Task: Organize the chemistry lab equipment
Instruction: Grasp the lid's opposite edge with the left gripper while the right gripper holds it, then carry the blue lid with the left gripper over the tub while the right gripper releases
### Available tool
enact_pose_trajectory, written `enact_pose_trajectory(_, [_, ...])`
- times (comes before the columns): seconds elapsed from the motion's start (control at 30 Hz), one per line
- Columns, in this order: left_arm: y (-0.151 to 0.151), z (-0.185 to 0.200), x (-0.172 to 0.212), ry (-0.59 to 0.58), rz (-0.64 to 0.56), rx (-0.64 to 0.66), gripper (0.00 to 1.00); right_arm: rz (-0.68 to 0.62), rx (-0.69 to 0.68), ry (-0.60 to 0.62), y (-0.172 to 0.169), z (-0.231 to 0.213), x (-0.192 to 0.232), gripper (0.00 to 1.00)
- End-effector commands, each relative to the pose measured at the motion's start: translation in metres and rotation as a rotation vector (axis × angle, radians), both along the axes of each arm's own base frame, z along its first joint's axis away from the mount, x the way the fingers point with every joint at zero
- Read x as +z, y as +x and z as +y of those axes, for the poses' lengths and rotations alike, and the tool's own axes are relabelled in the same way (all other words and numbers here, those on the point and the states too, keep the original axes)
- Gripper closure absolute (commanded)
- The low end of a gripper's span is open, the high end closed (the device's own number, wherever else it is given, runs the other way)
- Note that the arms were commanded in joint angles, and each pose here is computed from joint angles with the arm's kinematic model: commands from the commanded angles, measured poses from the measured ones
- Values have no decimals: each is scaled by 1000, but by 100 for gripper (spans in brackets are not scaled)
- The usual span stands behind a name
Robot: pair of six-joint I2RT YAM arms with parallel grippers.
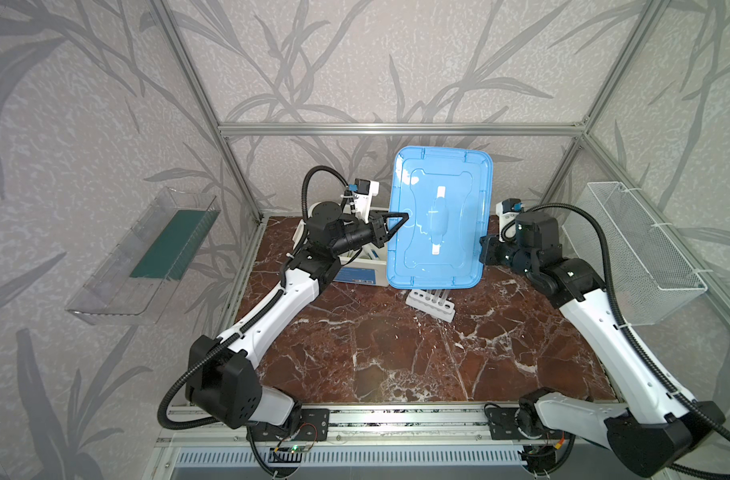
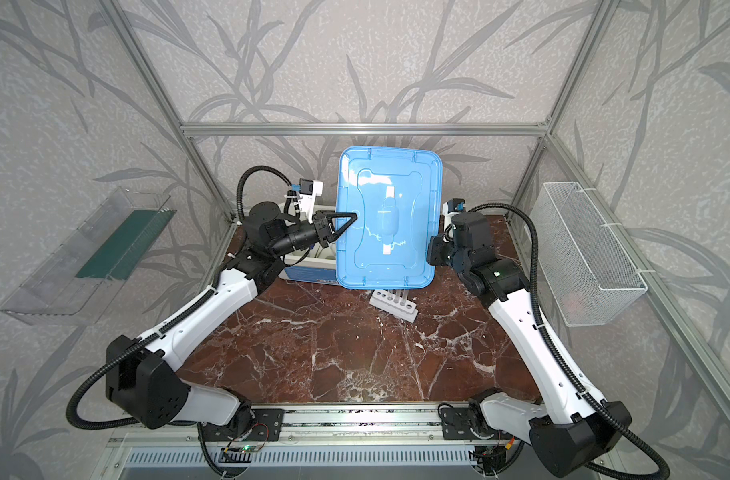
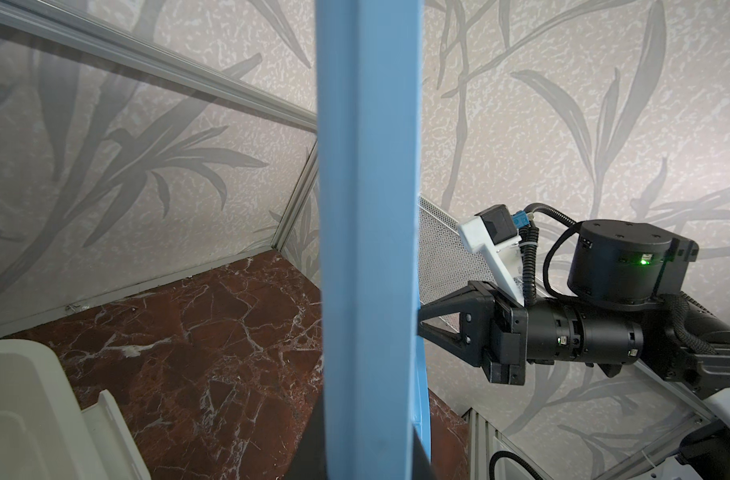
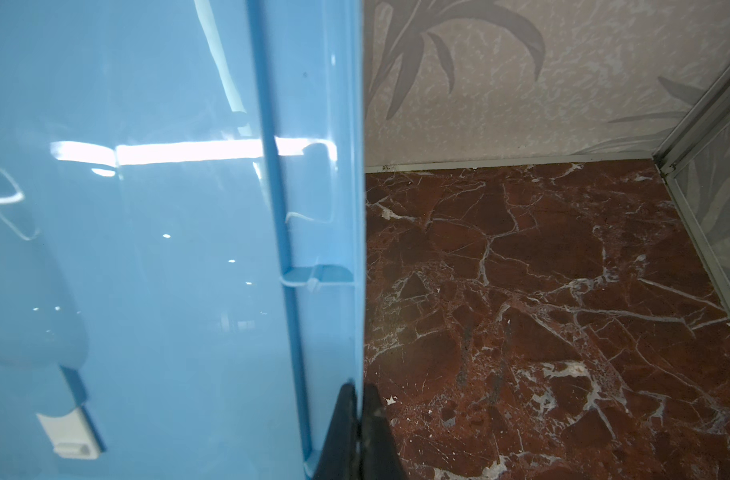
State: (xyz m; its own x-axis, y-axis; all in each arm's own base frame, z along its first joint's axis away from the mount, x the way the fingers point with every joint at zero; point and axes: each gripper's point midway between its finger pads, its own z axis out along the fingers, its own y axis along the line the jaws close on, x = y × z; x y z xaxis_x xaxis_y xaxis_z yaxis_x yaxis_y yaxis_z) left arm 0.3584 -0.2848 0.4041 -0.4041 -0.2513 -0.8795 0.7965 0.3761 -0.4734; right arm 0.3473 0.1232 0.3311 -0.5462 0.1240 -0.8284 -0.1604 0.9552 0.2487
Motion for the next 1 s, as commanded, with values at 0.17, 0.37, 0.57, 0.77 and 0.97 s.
enact_pose_trajectory(0.17, [-21, 8, 34, 23, -117, 12, 93, -51, 21, 21, 6, 9, 11, 87])
enact_pose_trajectory(0.37, [-22, 15, 42, 45, -136, 51, 93, -58, 12, 5, 5, 5, 14, 63])
enact_pose_trajectory(0.57, [-23, 46, 62, 184, -231, 202, 94, -93, 15, -26, -10, -4, 39, 47])
enact_pose_trajectory(0.77, [-29, 96, 96, 391, -391, 462, 94, -137, 74, -11, -27, -1, 65, 36])
enact_pose_trajectory(0.97, [-36, 136, 106, 643, -499, 625, 92, -104, 203, 88, -26, 29, 66, 35])
